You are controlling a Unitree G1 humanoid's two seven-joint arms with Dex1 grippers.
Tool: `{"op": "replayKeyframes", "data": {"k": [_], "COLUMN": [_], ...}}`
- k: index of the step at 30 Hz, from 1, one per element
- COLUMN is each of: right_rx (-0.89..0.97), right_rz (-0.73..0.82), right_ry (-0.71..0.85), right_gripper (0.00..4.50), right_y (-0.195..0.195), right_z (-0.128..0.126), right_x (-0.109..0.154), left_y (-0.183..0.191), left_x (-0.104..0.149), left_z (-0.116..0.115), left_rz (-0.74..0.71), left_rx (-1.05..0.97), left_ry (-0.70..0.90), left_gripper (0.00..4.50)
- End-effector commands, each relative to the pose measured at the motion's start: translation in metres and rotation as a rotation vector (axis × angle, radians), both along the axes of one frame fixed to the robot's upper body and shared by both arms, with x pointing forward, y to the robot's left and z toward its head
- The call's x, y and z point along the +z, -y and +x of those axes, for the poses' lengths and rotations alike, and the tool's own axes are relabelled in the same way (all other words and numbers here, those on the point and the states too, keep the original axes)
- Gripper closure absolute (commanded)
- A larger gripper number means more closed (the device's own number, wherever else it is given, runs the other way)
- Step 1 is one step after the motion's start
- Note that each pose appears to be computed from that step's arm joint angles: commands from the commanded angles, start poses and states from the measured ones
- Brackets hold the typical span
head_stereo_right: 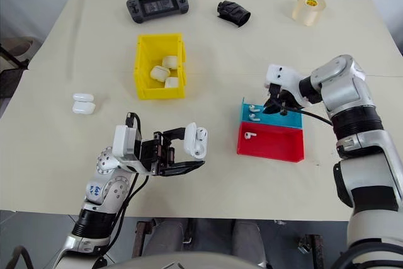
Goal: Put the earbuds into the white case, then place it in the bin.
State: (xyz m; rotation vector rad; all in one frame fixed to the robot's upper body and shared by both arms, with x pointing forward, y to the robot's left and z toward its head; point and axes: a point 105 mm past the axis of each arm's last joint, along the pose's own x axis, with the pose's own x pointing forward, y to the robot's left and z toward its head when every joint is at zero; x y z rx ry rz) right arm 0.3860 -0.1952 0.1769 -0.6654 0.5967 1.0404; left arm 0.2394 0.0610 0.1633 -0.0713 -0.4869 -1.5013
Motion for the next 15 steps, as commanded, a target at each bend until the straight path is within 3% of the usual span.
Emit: {"op": "replayKeyframes", "data": {"k": [1, 8, 12, 15], "right_rx": [-0.028, -0.025, -0.015, -0.030], "right_rz": [0.259, 0.687, 1.054, 1.164], "right_ry": [0.037, -0.074, -0.128, -0.118], "right_gripper": [4.05, 4.05, 4.05, 4.05], "right_y": [0.002, -0.006, -0.025, -0.036], "right_z": [-0.014, -0.068, -0.104, -0.117], "right_x": [0.050, 0.075, 0.084, 0.084], "left_y": [-0.004, -0.005, 0.000, 0.005], "left_x": [0.007, 0.013, 0.018, 0.020], "left_z": [0.001, 0.008, 0.016, 0.020], "left_rz": [-0.030, -0.058, -0.073, -0.066], "left_rx": [0.024, 0.023, -0.013, -0.046], "left_ry": [0.025, 0.012, 0.008, 0.013], "left_gripper": [1.76, 1.76, 1.76, 1.76]}}
